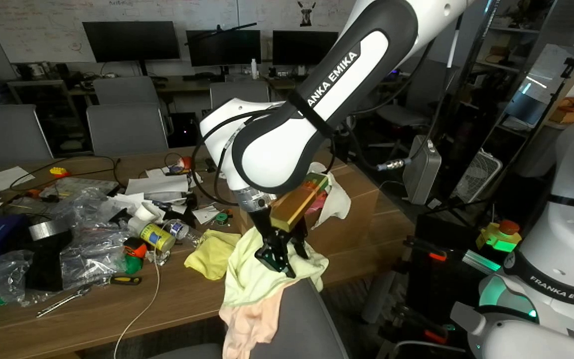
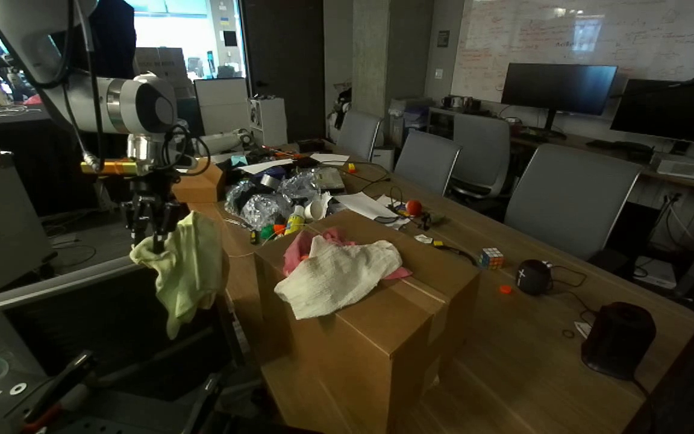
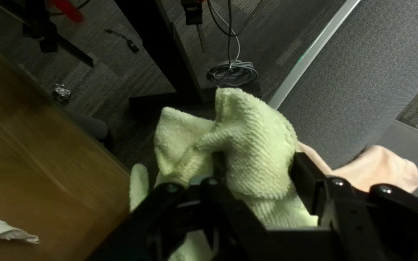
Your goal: Pick their clothes on the back rest of the chair and put them on the table
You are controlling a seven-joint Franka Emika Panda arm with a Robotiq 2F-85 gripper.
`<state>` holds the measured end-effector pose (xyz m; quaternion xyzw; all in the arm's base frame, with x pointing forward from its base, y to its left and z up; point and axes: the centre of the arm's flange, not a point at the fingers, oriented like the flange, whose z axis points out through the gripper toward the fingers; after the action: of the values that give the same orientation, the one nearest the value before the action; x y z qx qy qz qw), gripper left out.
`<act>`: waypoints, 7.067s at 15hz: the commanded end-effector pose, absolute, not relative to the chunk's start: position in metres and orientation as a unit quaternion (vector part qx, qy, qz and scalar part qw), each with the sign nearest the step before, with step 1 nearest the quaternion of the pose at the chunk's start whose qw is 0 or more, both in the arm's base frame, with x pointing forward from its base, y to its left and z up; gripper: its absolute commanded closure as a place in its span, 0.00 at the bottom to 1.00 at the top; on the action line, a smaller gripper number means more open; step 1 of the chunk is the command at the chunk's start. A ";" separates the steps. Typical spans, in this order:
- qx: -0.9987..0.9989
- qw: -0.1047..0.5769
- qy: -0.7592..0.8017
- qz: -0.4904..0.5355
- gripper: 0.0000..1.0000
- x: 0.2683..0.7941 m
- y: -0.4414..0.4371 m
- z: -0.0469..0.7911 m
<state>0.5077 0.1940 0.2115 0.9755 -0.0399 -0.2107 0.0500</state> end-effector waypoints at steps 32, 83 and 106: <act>0.971 0.079 -0.224 0.022 0.99 0.470 0.164 0.585; 0.781 0.008 -0.619 0.082 0.99 0.582 -0.199 0.506; 0.967 0.069 -0.129 -0.210 0.00 0.350 -0.007 0.371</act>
<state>0.3913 -0.0199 0.3589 0.9545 -0.1863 -0.2307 0.0306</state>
